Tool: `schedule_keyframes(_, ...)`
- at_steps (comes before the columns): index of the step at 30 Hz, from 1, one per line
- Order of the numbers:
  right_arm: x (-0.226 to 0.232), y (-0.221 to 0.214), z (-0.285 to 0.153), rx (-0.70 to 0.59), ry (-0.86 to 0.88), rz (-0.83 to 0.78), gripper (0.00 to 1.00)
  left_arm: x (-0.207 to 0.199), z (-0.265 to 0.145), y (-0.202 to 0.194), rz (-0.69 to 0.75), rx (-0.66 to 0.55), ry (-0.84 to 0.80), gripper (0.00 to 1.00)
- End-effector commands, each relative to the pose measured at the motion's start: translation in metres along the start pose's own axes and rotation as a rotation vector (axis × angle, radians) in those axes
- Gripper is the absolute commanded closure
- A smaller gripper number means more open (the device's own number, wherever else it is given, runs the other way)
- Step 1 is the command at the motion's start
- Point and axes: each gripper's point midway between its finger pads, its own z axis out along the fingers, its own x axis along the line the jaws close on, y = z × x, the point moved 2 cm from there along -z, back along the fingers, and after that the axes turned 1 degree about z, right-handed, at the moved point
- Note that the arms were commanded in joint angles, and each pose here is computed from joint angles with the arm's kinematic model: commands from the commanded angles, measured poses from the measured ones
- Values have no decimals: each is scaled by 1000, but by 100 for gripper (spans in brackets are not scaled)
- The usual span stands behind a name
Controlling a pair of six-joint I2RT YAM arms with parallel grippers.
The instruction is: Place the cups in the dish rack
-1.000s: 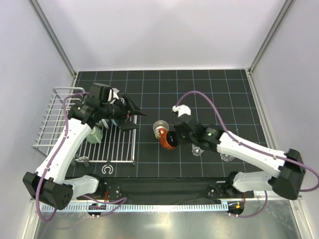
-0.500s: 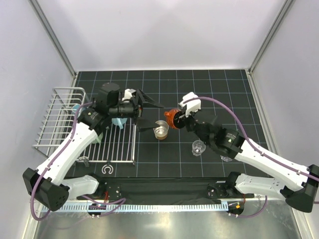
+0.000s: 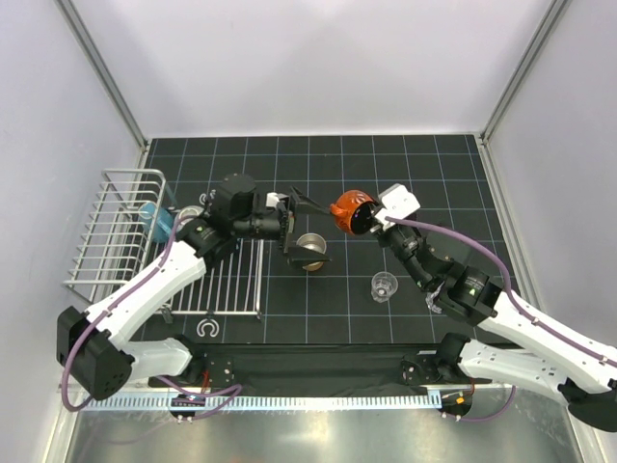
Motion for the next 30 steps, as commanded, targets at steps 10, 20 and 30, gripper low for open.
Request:
schedule_keyframes(10, -4, 16, 2, -110, -48, 73, 96, -52, -6, -33, 8, 43, -171, 26)
schedule_keyframes(20, -2, -13, -8, -3, -49, 137, 96, -25, -17, -34, 4, 15, -172, 29)
schedule_keyframes(30, -1, 8, -21, -71, 37, 91, 96, -33, -1, -29, -24, 23, -149, 15)
